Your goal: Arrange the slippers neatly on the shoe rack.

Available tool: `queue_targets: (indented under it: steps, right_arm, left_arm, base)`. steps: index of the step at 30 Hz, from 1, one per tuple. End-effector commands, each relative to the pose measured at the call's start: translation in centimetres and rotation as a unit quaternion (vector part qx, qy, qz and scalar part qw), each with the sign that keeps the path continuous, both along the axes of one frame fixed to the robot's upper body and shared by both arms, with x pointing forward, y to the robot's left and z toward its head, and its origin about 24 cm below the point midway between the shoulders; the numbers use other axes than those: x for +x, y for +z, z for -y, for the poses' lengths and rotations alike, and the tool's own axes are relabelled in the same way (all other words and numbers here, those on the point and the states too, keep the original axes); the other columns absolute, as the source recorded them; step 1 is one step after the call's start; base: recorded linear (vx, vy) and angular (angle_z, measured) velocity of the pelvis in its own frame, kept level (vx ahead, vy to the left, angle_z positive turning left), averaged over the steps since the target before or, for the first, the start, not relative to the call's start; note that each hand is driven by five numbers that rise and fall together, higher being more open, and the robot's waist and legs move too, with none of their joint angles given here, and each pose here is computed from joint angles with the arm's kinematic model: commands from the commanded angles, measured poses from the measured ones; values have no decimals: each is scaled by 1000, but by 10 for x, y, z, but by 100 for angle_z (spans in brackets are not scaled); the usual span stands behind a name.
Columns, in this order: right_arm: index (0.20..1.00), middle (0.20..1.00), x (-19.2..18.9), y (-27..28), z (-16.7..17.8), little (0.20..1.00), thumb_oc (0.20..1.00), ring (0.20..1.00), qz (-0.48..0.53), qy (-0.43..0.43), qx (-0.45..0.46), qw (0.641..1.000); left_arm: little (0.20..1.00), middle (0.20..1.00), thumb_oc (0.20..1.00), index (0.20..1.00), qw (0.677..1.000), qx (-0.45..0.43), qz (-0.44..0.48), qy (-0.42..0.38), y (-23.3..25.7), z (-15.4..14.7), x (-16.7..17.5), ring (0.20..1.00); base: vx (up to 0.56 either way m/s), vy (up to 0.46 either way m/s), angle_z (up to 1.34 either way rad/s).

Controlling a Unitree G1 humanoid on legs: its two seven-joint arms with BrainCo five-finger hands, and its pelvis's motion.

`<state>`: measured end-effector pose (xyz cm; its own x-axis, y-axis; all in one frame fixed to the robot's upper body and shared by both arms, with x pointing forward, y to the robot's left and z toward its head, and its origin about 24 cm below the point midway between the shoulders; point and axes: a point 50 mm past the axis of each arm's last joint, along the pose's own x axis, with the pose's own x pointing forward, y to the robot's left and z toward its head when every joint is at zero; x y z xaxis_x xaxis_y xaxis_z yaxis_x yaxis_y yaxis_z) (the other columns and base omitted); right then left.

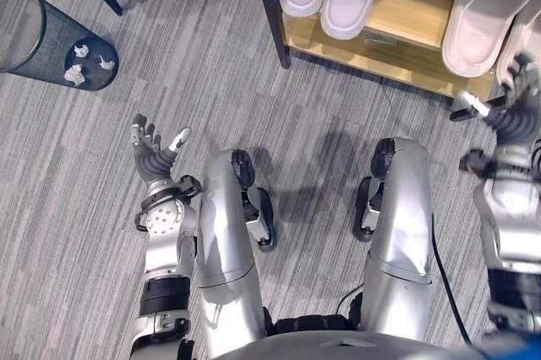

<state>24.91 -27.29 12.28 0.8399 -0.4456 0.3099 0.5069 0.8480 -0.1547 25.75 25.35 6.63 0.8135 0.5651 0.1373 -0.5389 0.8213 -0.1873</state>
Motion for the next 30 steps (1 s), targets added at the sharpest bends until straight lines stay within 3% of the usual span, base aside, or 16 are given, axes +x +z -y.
queue_targets:
  steps: [1,2,3,7,9,13,19,20,25,26,30]
  right_arm:
    - [1000,1000,2,-8,7,1000,1000,1000,-11,-36,12,999]
    - [1000,1000,-1,-22,11,1000,1000,1000,-41,-51,13,998]
    - [1000,1000,-27,-68,37,1000,1000,1000,-144,-130,24,981]
    - [1000,1000,-70,-133,54,1000,1000,1000,-245,-245,130,929]
    - [1000,1000,-83,-153,50,1000,1000,1000,-282,-255,143,914]
    - [1000,1000,-108,-203,24,1000,1000,1000,-390,-202,143,887]
    - [1000,1000,-137,-249,-23,1000,1000,1000,-507,-112,153,841]
    - [1000,1000,-149,-267,-44,1000,1000,1000,-557,-83,162,810]
    - [1000,1000,-180,-289,-73,1000,1000,1000,-638,-44,176,748]
    - [1000,1000,-188,-293,-79,1000,1000,1000,-659,-35,167,733]
    - [1000,1000,-202,-289,-30,1000,1000,1000,-678,-58,159,716]
  left_arm:
    - [1000,1000,1000,1000,1000,16,8,6,1,-3,0,1000]
    - [1000,1000,1000,1000,1000,17,6,3,0,-2,2,1000]
    - [1000,1000,1000,1000,1000,21,-3,6,-3,-4,6,1000]
    - [1000,1000,1000,1000,999,11,-32,43,-9,-28,11,1000]
    - [1000,1000,1000,1000,997,6,-58,55,-19,-35,9,1000]
    - [1000,1000,1000,1000,980,-42,-163,109,-79,-43,-34,1000]
    - [1000,1000,1000,1000,935,-69,-328,114,-150,-27,-98,1000]
    - [1000,1000,1000,1000,901,-94,-412,98,-183,-7,-135,1000]
    - [1000,1000,1000,1000,832,-102,-545,28,-221,31,-184,1000]
    - [1000,1000,1000,1000,816,-86,-572,-17,-227,45,-187,1000]
    - [1000,1000,1000,1000,811,-67,-577,-74,-229,48,-174,1000]
  base:
    - [-10,-12,-7]
    - [-58,-42,-9]
    - [-87,-49,-11]
    - [-85,-4,-4]
    - [-102,-35,4]
    - [-98,-72,6]
    - [209,-86,-12]
    - [390,-101,-50]
    - [303,-58,-22]
    - [204,-33,-13]
    - [128,30,1]
